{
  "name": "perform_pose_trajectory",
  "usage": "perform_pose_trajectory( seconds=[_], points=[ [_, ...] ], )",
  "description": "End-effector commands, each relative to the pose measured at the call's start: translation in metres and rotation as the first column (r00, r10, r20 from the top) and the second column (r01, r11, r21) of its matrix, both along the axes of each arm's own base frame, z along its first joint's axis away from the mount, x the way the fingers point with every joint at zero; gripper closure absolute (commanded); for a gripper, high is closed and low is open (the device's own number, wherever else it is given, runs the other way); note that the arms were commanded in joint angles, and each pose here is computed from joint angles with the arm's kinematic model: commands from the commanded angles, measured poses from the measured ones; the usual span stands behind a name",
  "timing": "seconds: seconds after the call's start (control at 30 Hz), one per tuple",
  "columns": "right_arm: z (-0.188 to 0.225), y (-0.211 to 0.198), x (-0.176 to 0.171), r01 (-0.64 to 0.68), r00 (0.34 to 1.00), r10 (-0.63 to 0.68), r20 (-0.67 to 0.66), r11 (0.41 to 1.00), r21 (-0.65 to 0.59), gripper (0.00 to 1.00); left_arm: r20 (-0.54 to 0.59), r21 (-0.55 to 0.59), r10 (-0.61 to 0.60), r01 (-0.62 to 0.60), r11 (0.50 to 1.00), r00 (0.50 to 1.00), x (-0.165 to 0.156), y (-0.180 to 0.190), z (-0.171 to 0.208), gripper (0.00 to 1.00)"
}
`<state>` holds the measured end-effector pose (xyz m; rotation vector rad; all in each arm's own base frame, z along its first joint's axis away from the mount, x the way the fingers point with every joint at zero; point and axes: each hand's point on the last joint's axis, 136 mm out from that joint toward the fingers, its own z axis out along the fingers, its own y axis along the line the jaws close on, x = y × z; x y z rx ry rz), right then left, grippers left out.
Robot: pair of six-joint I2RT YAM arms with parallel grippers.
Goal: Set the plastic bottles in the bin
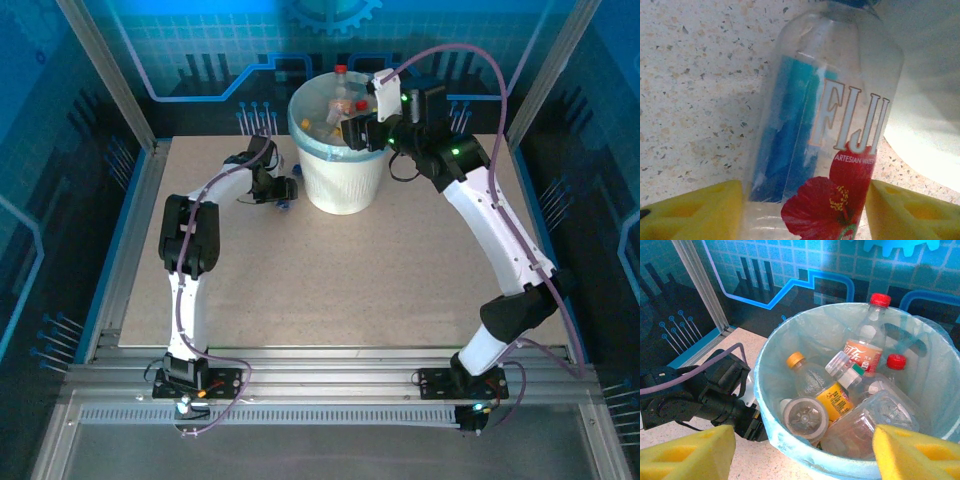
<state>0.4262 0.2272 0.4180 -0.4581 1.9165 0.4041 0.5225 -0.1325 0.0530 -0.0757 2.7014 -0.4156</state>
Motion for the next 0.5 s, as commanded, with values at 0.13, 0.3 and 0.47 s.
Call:
perform_pose_trajectory(
  seconds=[0.13,0.3,0.47],
  points=[
    [0.016,-0.009,-0.008,0.026,0.999,-0.026,0.035,1.0,0.011,0.26,-0.028,0.04,-0.011,0.012,0.999,1.0,-0.007,0.011,-0.005,0.46],
    [0.018,-0.01,-0.01,0.027,0.999,-0.028,0.036,0.999,0.019,0.26,-0.039,0.032,-0.007,0.008,0.999,0.999,-0.009,0.01,-0.008,0.37],
    [0.015,-0.009,-0.009,0.025,0.999,-0.026,0.023,0.999,0.02,0.26,-0.064,0.028,-0.013,0.014,1.0,0.998,-0.007,0.008,-0.016,0.31]
  ],
)
